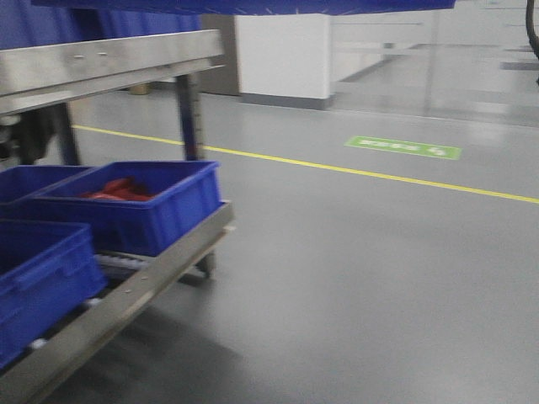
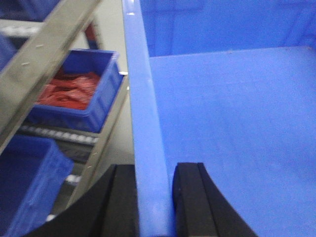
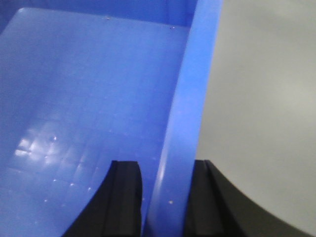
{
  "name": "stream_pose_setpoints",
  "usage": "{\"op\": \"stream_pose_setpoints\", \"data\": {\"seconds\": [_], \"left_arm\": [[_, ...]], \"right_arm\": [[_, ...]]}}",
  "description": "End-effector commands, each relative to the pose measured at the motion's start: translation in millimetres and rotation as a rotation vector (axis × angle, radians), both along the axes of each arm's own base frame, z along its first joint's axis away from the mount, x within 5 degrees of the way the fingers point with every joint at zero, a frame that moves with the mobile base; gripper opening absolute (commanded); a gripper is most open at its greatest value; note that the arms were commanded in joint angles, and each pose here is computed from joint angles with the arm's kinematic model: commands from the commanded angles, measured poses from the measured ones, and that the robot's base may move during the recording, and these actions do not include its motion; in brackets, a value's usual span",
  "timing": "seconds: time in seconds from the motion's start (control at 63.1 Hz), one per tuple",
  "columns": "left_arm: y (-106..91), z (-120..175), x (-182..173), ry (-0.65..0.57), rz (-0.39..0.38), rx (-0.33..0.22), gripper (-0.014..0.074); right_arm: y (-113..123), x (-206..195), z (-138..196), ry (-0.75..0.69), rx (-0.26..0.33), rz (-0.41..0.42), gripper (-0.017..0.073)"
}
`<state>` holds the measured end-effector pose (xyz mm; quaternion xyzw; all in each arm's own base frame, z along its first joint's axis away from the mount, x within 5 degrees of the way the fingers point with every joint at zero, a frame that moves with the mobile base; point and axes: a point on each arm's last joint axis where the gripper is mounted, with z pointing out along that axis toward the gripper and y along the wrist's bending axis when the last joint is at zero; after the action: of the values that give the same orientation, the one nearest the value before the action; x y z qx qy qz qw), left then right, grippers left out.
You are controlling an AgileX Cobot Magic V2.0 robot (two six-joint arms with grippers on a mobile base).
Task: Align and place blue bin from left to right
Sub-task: 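Drive across the floor toward the other bin rack holding the bin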
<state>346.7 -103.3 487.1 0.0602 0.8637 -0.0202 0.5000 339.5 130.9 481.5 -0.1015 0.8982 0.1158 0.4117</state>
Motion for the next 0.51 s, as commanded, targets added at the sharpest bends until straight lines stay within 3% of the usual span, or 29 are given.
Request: {"op": "stream_pose_setpoints", "data": {"seconds": [0.0,0.492], "left_arm": [[0.5,21.6,-6.7,-0.141,-0.026,-0.010,-0.0019],[0.6,21.6,-6.7,-0.142,-0.025,-0.008,-0.0019]], "right_arm": [[0.1,-6.0,20.2,-0.132,0.021,0.034,-0.0076],[6.0,9.7,12.5,-0.165,0.034,0.032,-0.0076]]}}
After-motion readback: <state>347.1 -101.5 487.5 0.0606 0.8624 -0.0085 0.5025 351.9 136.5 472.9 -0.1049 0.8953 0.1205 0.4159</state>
